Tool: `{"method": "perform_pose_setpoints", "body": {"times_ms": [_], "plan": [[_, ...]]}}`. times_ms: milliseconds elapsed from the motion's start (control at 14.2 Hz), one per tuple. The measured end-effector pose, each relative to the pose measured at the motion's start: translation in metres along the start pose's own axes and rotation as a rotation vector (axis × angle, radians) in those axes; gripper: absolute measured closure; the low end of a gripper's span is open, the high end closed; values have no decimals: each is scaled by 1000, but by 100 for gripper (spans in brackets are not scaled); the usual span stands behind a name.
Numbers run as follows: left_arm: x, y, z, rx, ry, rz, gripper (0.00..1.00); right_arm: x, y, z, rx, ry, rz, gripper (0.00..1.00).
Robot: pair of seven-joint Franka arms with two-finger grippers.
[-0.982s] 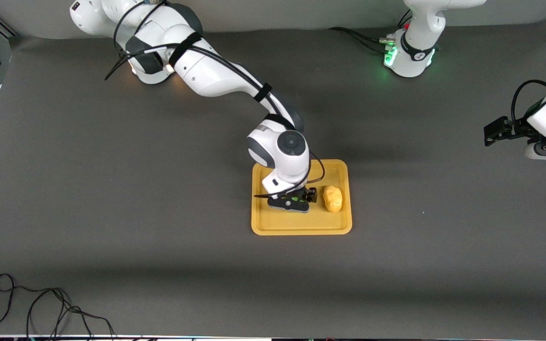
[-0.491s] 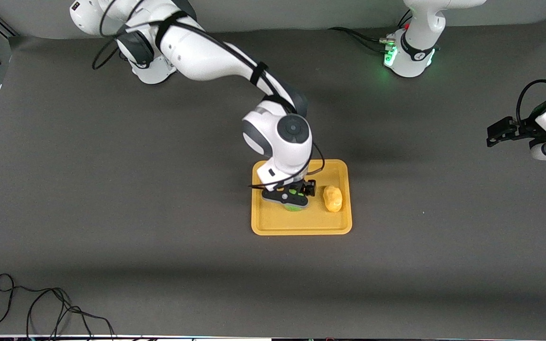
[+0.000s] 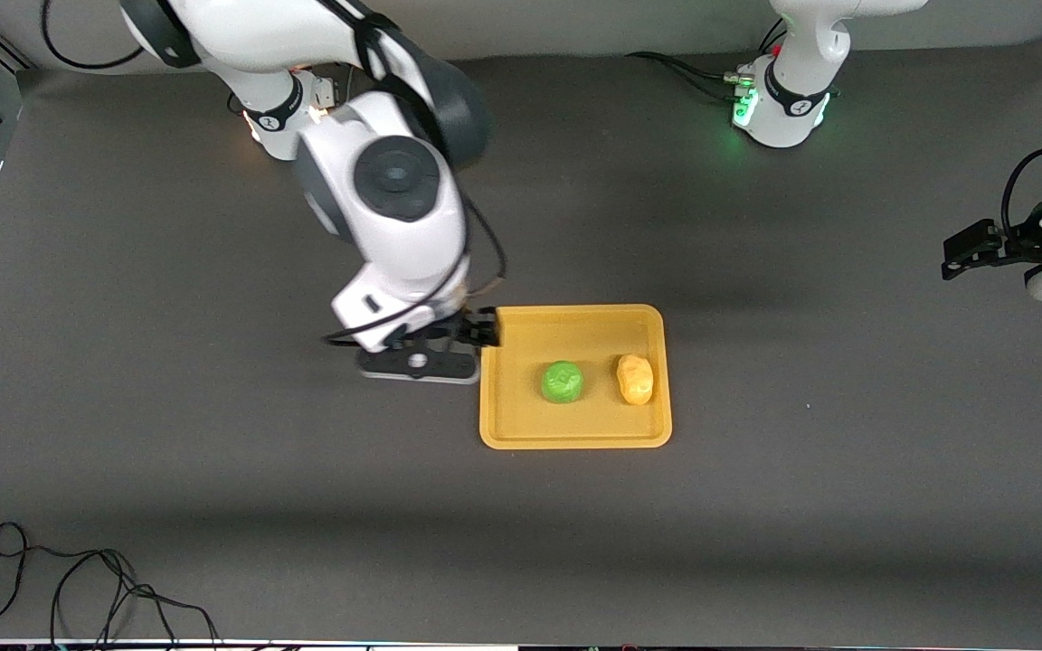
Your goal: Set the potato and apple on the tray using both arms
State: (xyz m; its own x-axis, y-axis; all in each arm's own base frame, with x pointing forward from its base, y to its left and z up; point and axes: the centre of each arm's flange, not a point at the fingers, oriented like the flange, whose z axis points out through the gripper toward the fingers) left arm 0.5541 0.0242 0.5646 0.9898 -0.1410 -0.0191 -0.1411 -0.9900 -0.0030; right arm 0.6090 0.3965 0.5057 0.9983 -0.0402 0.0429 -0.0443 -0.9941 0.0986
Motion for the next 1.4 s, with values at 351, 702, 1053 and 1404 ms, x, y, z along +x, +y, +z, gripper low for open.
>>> {"method": "perform_pose_setpoints", "body": {"times_ms": [351, 702, 1053, 1404], "plan": [[2, -7, 8, -2, -14, -8, 0, 8, 144, -41, -17, -40, -119, 0], [4, -3, 6, 0, -8, 4, 0, -5, 299, -55, 15, -63, -127, 0], [5, -2, 4, 2, 5, 8, 0, -18, 406, -49, 48, -70, -87, 0], [6, -2, 3, 3, 10, 8, 0, -18, 432, -45, 56, -72, -59, 0]]}}
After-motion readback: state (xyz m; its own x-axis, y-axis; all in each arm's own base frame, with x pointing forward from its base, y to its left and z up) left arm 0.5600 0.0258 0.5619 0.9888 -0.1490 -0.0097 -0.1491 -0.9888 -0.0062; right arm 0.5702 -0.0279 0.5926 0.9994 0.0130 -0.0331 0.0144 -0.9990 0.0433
